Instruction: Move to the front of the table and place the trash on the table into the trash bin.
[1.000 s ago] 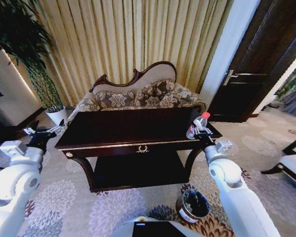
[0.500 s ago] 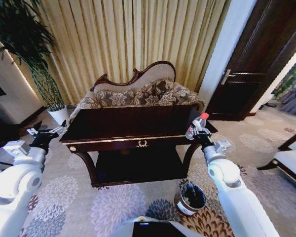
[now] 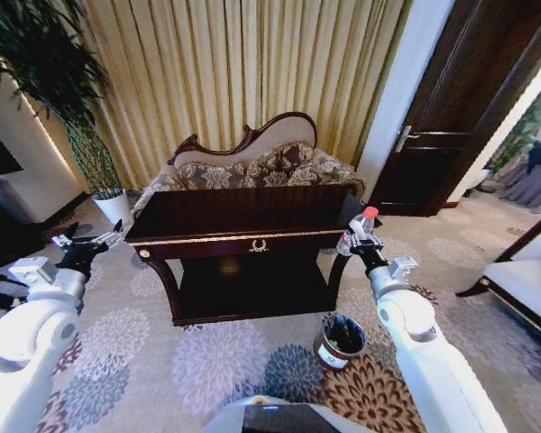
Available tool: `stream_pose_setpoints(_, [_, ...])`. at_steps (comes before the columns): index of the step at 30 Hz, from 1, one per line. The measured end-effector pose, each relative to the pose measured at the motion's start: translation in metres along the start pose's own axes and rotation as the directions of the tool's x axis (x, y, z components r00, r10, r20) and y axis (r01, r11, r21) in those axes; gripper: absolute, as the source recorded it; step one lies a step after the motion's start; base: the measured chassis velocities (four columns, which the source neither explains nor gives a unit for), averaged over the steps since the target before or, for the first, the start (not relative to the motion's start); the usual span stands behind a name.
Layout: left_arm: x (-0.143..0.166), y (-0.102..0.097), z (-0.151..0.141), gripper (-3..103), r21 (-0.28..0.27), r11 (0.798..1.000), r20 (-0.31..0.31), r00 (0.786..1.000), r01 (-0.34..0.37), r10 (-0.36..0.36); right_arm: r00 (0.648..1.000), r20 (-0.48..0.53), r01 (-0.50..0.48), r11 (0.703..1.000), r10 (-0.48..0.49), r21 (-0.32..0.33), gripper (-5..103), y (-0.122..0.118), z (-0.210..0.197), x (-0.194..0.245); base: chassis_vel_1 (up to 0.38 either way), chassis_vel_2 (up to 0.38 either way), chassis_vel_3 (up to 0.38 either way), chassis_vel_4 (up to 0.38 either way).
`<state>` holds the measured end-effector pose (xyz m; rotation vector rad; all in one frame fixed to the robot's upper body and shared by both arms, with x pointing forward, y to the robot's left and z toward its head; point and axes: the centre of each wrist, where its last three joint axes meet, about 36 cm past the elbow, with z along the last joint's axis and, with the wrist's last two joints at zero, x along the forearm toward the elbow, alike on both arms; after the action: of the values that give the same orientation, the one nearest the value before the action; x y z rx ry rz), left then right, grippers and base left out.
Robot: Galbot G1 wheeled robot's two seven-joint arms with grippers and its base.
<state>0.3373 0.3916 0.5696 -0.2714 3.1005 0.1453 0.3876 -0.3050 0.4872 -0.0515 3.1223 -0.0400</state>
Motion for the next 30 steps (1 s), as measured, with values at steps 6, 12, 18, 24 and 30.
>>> stream_pose_setpoints(6, [0.001, -0.003, 0.004, 100, 0.011, 1.0, -0.003, 1.0, 0.0, 0.0, 0.999, -0.033, 0.007, 1.0, -0.008, -0.014, 26, 0.01, 0.015, -0.004, 0.062, -0.075, -0.047, 0.062])
stream_pose_setpoints(12, [0.002, -0.004, 0.007, 100, 0.019, 1.0, -0.004, 1.0, 0.003, -0.003, 0.984, -0.164, -0.058, 0.998, 0.063, 0.035, 26, -0.007, 0.07, -0.017, 0.0, 0.0, 0.0, 0.0])
stream_pose_setpoints(18, [0.003, -0.002, 0.008, 100, 0.029, 1.0, 0.005, 1.0, 0.006, -0.006, 0.932, -0.319, -0.145, 0.983, 0.174, 0.114, 26, -0.055, 0.129, -0.018, 0.0, 0.0, 0.0, 0.0])
stream_pose_setpoints(24, [0.001, 0.003, 0.011, 100, 0.036, 0.999, 0.013, 1.0, 0.013, -0.014, 0.88, -0.405, -0.189, 0.964, 0.251, 0.187, 26, -0.083, 0.176, -0.016, 0.0, 0.0, 0.0, 0.0])
stream_pose_setpoints(30, [0.004, 0.006, 0.016, 100, 0.053, 0.998, 0.022, 1.0, 0.017, -0.019, 0.805, -0.503, -0.211, 0.944, 0.315, 0.253, 26, -0.108, 0.232, -0.011, 0.0, 0.0, 0.0, 0.0])
